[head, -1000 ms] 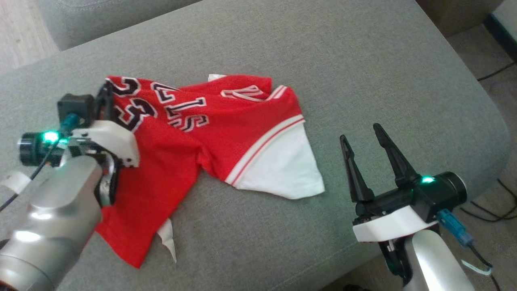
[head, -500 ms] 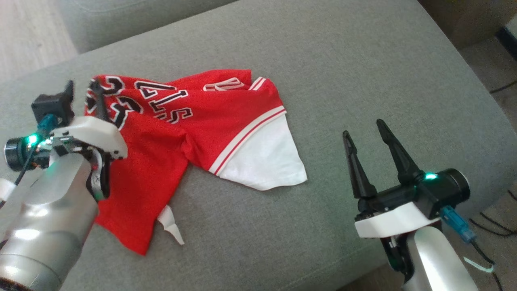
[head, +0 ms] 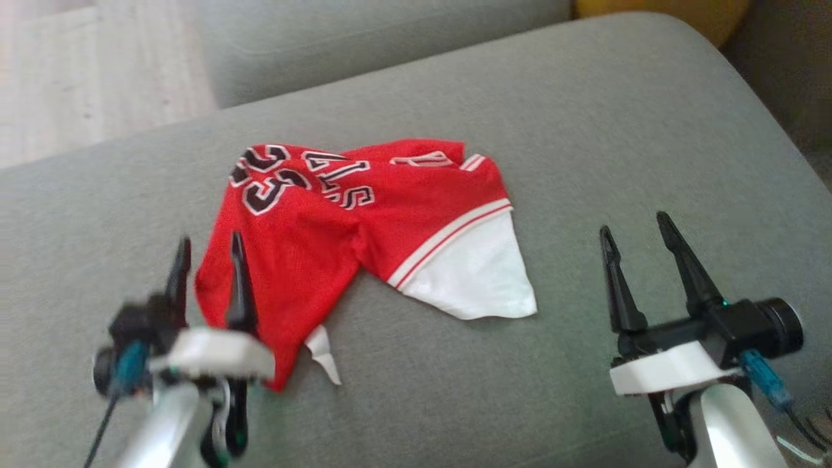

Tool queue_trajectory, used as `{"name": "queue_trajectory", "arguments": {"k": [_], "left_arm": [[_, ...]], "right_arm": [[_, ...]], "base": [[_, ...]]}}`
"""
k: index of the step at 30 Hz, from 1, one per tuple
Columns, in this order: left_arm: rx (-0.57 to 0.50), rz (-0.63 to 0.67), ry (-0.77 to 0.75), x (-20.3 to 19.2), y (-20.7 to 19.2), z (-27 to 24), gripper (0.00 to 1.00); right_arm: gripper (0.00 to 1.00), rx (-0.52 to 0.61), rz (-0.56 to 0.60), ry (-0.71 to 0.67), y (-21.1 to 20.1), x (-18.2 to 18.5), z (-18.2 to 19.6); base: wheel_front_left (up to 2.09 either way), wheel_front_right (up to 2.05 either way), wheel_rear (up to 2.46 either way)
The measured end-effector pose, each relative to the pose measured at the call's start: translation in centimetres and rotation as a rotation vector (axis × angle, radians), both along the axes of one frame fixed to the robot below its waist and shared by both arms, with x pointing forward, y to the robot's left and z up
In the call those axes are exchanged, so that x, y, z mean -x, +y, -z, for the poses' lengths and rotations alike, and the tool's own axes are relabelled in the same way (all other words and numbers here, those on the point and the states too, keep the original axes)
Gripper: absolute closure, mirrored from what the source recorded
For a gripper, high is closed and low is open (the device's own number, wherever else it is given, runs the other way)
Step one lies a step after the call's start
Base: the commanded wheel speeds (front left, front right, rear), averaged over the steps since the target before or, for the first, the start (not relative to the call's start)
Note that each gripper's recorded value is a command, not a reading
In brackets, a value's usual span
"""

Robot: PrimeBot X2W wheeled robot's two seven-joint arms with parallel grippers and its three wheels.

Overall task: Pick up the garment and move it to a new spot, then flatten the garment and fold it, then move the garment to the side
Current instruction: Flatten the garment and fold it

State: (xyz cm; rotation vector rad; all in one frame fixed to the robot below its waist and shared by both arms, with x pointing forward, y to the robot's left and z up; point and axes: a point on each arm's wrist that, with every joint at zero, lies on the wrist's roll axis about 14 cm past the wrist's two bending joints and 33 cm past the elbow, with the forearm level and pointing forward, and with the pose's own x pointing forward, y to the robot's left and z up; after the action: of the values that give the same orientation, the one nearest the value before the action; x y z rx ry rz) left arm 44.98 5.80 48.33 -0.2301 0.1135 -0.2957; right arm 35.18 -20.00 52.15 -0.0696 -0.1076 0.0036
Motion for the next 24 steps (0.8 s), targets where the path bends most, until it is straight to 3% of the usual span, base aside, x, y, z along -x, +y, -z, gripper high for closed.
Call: {"name": "queue_trajectory", "arguments": {"k": [12, 24], "left_arm": [[0.021, -0.160, -0.017, 8.7, 6.0, 0.9, 0.00], [-0.036, -0.177, -0.024, 12.1, 7.9, 2.0, 0.00]], "right_arm": [[0.00, 0.006, -0.017, 0.032, 0.5, 0.6, 1.3], [0.00, 0.005, -0.015, 0.079, 0.4, 1.4, 2.8]], "base": [[0.00, 0.00, 0.00], [0.00, 0.00, 0.00]]}}
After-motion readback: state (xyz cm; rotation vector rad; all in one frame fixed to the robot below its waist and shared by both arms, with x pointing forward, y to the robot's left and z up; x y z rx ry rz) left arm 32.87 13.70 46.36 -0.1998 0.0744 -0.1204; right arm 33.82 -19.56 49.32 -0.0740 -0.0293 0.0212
